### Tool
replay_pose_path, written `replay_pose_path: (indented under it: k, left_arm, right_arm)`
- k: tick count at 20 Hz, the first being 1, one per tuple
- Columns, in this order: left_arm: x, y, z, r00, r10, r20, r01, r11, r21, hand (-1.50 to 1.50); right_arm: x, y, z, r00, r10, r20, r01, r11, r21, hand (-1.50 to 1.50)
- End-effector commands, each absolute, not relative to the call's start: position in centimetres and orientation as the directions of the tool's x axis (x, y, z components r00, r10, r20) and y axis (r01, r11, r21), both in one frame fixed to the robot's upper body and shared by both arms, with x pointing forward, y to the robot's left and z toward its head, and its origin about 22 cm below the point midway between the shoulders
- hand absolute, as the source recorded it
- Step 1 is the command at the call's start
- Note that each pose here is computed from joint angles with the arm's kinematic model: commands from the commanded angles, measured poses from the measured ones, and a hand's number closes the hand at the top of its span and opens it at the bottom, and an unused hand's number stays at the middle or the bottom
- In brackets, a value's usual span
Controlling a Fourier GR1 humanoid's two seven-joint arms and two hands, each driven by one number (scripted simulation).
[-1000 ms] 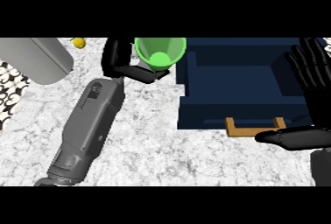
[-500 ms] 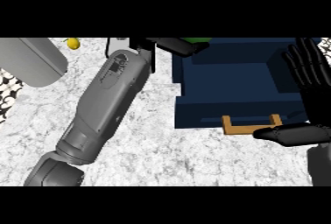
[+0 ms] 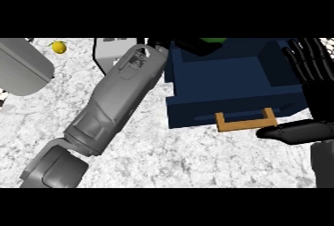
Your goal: Pick up the cup, place it into the drawer and close the drawer
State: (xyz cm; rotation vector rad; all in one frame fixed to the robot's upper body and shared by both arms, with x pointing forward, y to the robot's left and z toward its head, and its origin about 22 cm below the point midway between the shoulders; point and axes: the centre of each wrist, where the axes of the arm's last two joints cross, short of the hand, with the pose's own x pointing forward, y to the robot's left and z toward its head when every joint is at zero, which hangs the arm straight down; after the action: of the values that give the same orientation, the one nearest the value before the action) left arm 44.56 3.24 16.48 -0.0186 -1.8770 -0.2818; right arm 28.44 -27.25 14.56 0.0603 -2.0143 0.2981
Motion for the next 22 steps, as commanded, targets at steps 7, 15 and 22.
replay_pose_path:
  k: [7, 15, 22]
  left_arm:
    - [44.2, 4.1, 11.7, -0.199, -0.272, 0.941, 0.255, 0.913, 0.318, 1.50]
    - [43.7, 4.8, 10.1, -0.209, -0.129, 0.969, 0.237, 0.955, 0.178, -1.50]
    - [43.7, 4.0, 12.5, -0.300, 0.126, 0.945, 0.285, 0.958, -0.037, -1.50]
  right_arm:
    - [30.0, -25.0, 15.5, -0.471, 0.064, 0.880, -0.240, 0.950, -0.198, -1.50]
    - [29.7, -22.5, 16.5, -0.473, -0.079, 0.877, -0.459, 0.872, -0.169, -1.50]
    - [29.5, -20.4, 14.8, -0.374, -0.120, 0.920, -0.716, 0.668, -0.204, 1.50]
